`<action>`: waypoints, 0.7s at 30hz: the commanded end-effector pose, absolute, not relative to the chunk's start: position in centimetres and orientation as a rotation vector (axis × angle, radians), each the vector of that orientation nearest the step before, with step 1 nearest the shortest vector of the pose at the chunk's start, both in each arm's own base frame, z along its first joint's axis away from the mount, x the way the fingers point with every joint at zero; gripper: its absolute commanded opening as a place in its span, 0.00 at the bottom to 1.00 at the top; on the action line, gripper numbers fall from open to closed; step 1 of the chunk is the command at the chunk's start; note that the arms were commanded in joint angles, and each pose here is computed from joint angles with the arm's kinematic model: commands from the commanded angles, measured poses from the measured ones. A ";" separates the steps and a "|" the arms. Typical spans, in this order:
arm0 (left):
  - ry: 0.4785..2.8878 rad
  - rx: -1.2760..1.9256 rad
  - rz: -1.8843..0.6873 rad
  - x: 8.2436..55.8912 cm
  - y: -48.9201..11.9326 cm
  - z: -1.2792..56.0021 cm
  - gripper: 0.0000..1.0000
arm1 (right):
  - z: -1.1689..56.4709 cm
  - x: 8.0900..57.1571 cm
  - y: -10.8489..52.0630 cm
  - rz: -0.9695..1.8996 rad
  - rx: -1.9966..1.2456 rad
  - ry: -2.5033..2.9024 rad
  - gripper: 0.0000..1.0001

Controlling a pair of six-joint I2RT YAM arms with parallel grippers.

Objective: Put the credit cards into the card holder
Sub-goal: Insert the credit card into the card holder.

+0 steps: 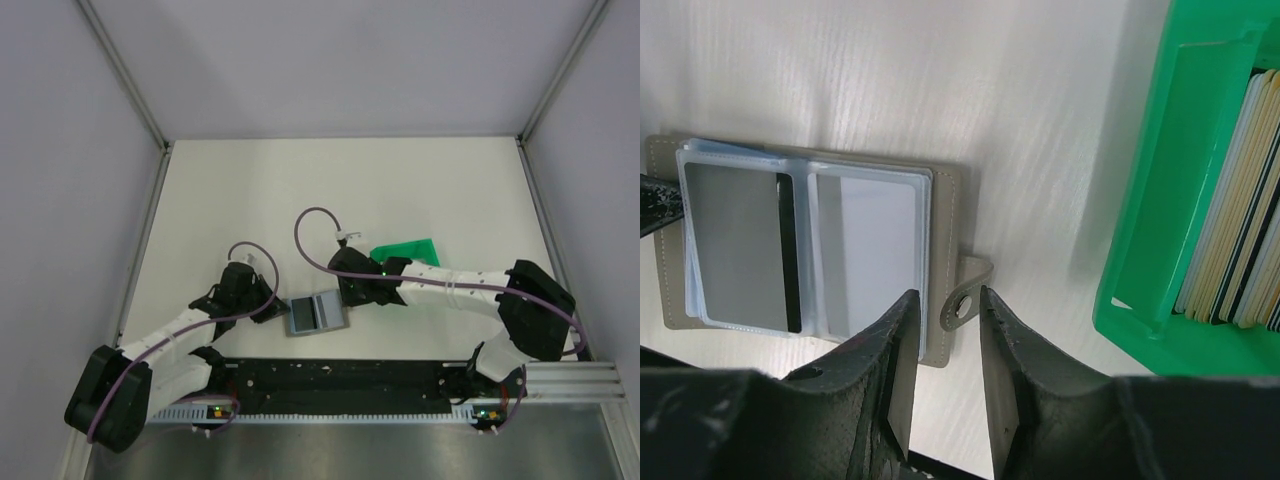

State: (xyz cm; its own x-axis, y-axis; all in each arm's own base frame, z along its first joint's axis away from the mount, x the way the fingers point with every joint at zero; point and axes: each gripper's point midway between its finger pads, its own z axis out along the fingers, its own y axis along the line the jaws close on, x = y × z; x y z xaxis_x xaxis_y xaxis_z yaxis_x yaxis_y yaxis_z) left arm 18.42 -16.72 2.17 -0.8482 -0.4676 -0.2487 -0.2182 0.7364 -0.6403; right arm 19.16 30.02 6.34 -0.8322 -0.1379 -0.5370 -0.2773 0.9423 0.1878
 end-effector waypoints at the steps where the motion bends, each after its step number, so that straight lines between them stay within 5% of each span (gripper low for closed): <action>1: 2.513 -0.496 -0.857 19.2 -16.8 3.1 0.00 | 7.0 19.6 31.2 0.359 -0.301 2.539 0.31; 11: 2.515 -0.497 -0.859 19.3 -16.8 3.0 0.00 | 7.2 19.7 31.1 0.356 -0.294 2.530 0.17; 17: 2.513 -0.497 -0.864 19.2 -16.9 3.1 0.00 | 7.2 19.6 30.7 0.350 -0.291 2.528 0.01; 21: 2.501 -0.486 -0.892 19.5 -17.3 4.1 0.00 | 7.5 19.6 30.7 0.359 -0.280 2.522 0.00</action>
State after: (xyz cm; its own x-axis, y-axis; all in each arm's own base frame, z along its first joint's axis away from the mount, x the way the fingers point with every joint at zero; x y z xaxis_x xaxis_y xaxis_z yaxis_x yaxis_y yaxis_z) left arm 18.44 -16.74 2.23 -0.8484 -0.4674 -0.2485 -0.2181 0.7363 -0.6405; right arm 19.05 29.55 5.47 -0.8390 -0.1527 -0.5222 -0.2709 0.9496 0.1576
